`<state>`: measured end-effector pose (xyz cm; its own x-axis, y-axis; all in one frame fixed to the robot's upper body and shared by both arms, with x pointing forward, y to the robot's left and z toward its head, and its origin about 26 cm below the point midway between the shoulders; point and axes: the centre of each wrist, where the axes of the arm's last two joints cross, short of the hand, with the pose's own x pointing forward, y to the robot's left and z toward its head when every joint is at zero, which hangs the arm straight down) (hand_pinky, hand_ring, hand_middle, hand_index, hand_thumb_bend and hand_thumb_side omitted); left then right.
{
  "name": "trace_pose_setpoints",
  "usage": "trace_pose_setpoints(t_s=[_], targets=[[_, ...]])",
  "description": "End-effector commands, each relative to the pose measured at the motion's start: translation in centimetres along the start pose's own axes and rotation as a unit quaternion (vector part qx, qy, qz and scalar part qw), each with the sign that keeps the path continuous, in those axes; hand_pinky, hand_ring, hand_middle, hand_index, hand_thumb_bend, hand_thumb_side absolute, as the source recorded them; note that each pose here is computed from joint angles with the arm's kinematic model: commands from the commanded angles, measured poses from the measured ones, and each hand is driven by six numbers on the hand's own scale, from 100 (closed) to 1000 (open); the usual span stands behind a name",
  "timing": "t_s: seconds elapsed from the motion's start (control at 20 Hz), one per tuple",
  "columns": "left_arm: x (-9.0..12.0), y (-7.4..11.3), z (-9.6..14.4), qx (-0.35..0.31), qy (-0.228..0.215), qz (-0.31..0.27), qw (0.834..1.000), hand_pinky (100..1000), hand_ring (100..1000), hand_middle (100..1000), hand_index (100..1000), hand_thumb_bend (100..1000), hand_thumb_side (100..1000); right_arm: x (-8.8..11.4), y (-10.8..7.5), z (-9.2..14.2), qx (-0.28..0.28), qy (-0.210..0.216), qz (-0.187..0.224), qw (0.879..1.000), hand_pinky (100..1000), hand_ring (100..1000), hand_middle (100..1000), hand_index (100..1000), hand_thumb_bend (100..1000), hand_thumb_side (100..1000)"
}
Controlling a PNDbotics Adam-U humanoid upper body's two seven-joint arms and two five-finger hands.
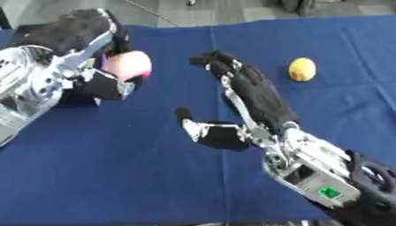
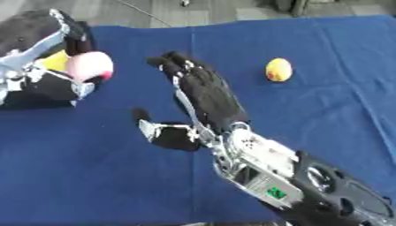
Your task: Pick up the objects with one hand, pass them to the other hand, and then place them into the box on the other side of the table.
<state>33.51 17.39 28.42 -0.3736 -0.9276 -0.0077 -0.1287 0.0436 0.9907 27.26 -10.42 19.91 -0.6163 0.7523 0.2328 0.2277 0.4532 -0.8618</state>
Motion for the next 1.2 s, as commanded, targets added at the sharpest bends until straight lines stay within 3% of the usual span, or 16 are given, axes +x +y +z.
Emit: trace_pose_setpoints(t_s=[0.05, 0.5, 0.55, 0.6, 0.8, 1.0, 1.2], targets=[[-3.0, 1.5, 0.3, 0.032, 0.041, 0.004, 0.999, 678, 541, 449, 503, 287, 142, -0.4, -1.1, 0.0, -0.014, -0.011, 0.016, 1.0, 812, 838, 806, 865, 322, 377], [-11.3, 2.0, 0.4, 0.103, 0.138, 0.036, 0.984, 697, 547, 466, 525, 254, 199, -3.8, -2.5, 0.9, -0.038, 0.018, 0.069, 0.997, 819, 837, 803, 856, 361, 278], [-12.4, 2.0, 0.3, 0.114, 0.148, 0.041, 0.981, 705, 556, 481, 539, 237, 223, -4.4, -2.9, 1.1, -0.042, 0.026, 0.076, 0.996, 817, 833, 799, 849, 305, 271], [-13.4, 1.9, 0.2, 0.124, 0.157, 0.046, 0.979, 712, 564, 492, 556, 223, 241, -5.0, -3.3, 1.2, -0.044, 0.037, 0.08, 0.995, 814, 829, 796, 845, 375, 262], [-17.4, 0.5, -0.1, 0.134, 0.19, 0.07, 0.97, 744, 605, 546, 617, 225, 297, -7.4, -5.3, 1.7, -0.059, 0.079, 0.087, 0.991, 809, 817, 777, 822, 411, 201], [-20.2, -1.1, -0.7, 0.138, 0.198, 0.087, 0.967, 761, 635, 593, 661, 258, 331, -9.1, -8.1, 1.6, -0.099, 0.112, 0.083, 0.985, 803, 810, 768, 814, 393, 188], [-22.2, -2.8, -1.1, 0.125, 0.221, 0.086, 0.963, 778, 670, 632, 701, 412, 262, -10.0, -10.5, 1.4, -0.131, 0.124, 0.084, 0.98, 804, 811, 768, 814, 396, 180]])
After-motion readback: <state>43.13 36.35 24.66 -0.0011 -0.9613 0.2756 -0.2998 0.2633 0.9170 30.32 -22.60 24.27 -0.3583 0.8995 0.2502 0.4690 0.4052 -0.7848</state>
